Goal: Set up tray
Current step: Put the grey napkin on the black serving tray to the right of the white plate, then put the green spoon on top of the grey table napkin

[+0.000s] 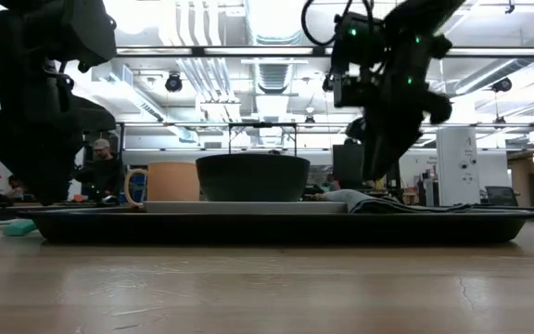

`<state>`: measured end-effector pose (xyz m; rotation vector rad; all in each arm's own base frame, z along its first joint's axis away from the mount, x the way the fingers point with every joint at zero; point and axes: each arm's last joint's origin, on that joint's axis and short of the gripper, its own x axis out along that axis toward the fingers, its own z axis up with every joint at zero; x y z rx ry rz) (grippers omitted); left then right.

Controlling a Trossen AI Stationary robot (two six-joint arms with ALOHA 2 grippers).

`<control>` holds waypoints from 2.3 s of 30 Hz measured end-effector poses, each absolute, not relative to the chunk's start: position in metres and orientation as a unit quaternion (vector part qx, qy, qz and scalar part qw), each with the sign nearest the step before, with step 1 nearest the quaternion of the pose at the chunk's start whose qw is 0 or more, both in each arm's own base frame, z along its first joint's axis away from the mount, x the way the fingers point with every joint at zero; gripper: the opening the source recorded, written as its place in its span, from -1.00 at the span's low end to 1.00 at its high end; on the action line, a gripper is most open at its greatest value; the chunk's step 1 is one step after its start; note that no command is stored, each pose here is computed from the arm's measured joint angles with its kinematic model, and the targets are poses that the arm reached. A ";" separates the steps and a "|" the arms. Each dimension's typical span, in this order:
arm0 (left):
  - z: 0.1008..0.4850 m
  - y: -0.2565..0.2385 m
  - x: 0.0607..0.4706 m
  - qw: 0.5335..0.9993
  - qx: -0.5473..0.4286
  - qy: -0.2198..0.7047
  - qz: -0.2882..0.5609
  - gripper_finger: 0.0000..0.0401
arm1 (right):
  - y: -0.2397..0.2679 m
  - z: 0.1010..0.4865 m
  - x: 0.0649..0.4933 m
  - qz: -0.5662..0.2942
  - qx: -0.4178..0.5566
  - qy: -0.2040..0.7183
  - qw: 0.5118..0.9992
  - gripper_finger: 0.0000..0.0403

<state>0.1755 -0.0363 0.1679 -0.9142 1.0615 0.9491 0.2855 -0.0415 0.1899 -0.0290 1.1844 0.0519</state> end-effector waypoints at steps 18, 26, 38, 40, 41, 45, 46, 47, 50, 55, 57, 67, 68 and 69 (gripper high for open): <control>0.170 -0.037 0.178 0.667 -0.411 0.466 0.411 -0.64 | -0.033 0.157 0.287 0.012 -0.007 0.493 0.870 -0.39; 0.170 -0.038 0.178 0.668 -0.411 0.467 0.408 -0.64 | -0.031 0.140 0.291 0.013 0.003 0.516 0.857 -0.39; 0.170 -0.038 0.179 0.674 -0.404 0.474 0.398 -0.64 | -0.031 0.134 0.288 0.015 0.006 0.526 0.850 -0.39; 0.170 -0.038 0.179 0.673 -0.405 0.475 0.397 -0.64 | -0.030 0.134 0.288 0.017 0.007 0.526 0.850 -0.39; 0.170 -0.038 0.179 0.673 -0.405 0.476 0.396 -0.64 | -0.030 0.134 0.287 0.019 0.010 0.532 0.847 -0.39; 0.170 -0.038 0.179 0.672 -0.406 0.476 0.396 -0.64 | -0.029 0.141 0.278 0.025 0.016 0.552 0.833 -0.39; 0.170 -0.038 0.179 0.672 -0.406 0.477 0.396 -0.64 | -0.029 0.145 0.275 0.025 0.016 0.553 0.833 -0.39; 0.170 -0.038 0.179 0.672 -0.406 0.477 0.396 -0.64 | -0.028 0.149 0.273 0.025 0.015 0.551 0.834 -0.39; 0.170 -0.038 0.179 0.671 -0.406 0.477 0.396 -0.64 | -0.027 0.162 0.266 0.025 0.014 0.544 0.839 -0.39; 0.170 -0.038 0.179 0.671 -0.407 0.478 0.395 -0.64 | -0.024 0.188 0.259 0.024 0.009 0.500 0.866 -0.39; 0.170 -0.038 0.179 0.671 -0.406 0.477 0.396 -0.64 | -0.021 0.199 0.255 0.026 0.006 0.480 0.877 -0.39; 0.153 -0.032 0.183 0.667 -0.380 0.431 0.474 -0.64 | -0.010 0.228 0.242 0.022 -0.014 0.425 0.905 -0.39; 0.151 -0.032 0.185 0.666 -0.380 0.430 0.476 -0.64 | -0.009 0.228 0.242 0.023 -0.013 0.426 0.905 -0.39; 0.149 -0.032 0.187 0.664 -0.377 0.433 0.479 -0.64 | -0.009 0.228 0.241 0.024 -0.013 0.426 0.904 -0.39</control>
